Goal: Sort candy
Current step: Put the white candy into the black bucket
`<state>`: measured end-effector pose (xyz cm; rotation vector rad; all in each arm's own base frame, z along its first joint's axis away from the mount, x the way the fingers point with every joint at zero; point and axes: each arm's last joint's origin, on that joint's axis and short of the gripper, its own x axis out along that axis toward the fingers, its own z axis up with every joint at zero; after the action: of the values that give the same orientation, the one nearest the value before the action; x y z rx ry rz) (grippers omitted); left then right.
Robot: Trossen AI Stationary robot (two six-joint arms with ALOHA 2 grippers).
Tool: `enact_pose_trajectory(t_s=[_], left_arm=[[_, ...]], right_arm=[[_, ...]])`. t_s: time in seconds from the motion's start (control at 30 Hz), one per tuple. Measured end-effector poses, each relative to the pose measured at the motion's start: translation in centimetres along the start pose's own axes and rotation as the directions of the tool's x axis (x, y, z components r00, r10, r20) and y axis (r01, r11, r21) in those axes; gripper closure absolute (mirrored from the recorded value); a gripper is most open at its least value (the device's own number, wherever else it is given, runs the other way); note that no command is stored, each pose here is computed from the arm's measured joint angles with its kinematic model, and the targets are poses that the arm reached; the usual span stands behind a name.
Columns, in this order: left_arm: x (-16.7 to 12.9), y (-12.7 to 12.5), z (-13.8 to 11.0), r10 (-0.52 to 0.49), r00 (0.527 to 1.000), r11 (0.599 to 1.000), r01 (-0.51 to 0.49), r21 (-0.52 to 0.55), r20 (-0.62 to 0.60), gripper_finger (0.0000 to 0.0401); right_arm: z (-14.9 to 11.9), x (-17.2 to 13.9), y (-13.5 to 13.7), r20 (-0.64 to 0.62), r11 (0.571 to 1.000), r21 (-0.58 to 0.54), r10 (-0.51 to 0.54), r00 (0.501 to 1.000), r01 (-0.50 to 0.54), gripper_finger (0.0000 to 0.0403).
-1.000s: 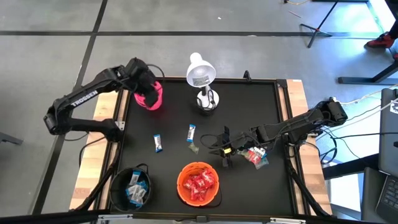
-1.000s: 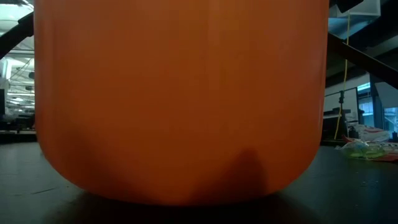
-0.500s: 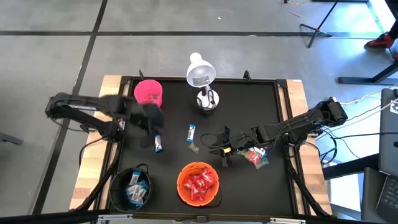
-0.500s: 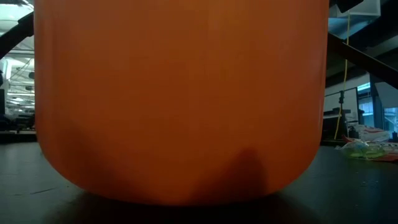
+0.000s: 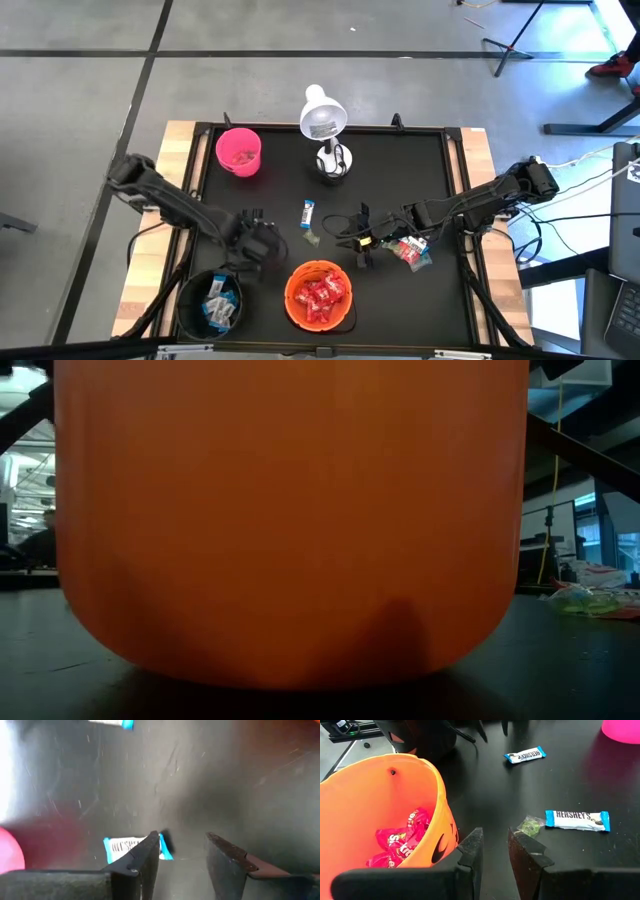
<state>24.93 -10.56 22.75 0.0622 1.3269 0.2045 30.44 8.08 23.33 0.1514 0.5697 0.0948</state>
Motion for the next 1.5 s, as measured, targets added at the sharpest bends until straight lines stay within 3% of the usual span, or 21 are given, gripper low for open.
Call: enact_pose_trajectory(t_s=[0.3,0.5,0.73,0.93,1.2,1.37,1.5], left_arm=[[4.0,-1.7,0.1,0.091,0.986,0.996,-0.093,-0.007,-0.136,0.0258],[4.9,-1.5,0.2,0.106,0.98,0.994,-0.109,-0.009,-0.167,0.0258],[7.4,-0.6,-2.2,0.088,0.957,0.995,-0.096,-0.015,-0.277,0.0258],[8.7,-0.3,-3.6,0.028,0.978,0.995,-0.047,-0.088,-0.208,0.0258],[8.3,-0.1,-3.4,0.083,0.987,0.99,-0.097,-0.101,-0.137,0.0263],[8.6,0.1,-3.5,0.123,0.987,0.987,-0.133,-0.093,-0.103,0.0289],[8.7,0.3,-3.6,0.159,0.983,0.98,-0.168,-0.109,-0.088,0.0335]], right_arm=[[0.0,0.0,0.0,-0.003,1.0,0.0,0.009,1.0,-0.009,0.0316],[0.0,0.0,0.0,-0.005,1.0,0.004,0.01,1.0,-0.01,0.0316],[-0.1,0.0,0.1,-0.016,0.999,0.023,0.039,0.999,-0.039,0.0316],[-0.2,0.0,0.1,-0.026,0.999,0.023,0.049,0.998,-0.048,0.0316],[-0.1,0.0,0.1,-0.021,0.999,0.023,0.038,0.999,-0.038,0.0316],[-0.1,0.0,0.1,-0.02,0.999,0.023,0.036,0.999,-0.035,0.0316],[-0.1,0.0,0.1,-0.02,0.999,0.023,0.035,0.999,-0.035,0.0316]])
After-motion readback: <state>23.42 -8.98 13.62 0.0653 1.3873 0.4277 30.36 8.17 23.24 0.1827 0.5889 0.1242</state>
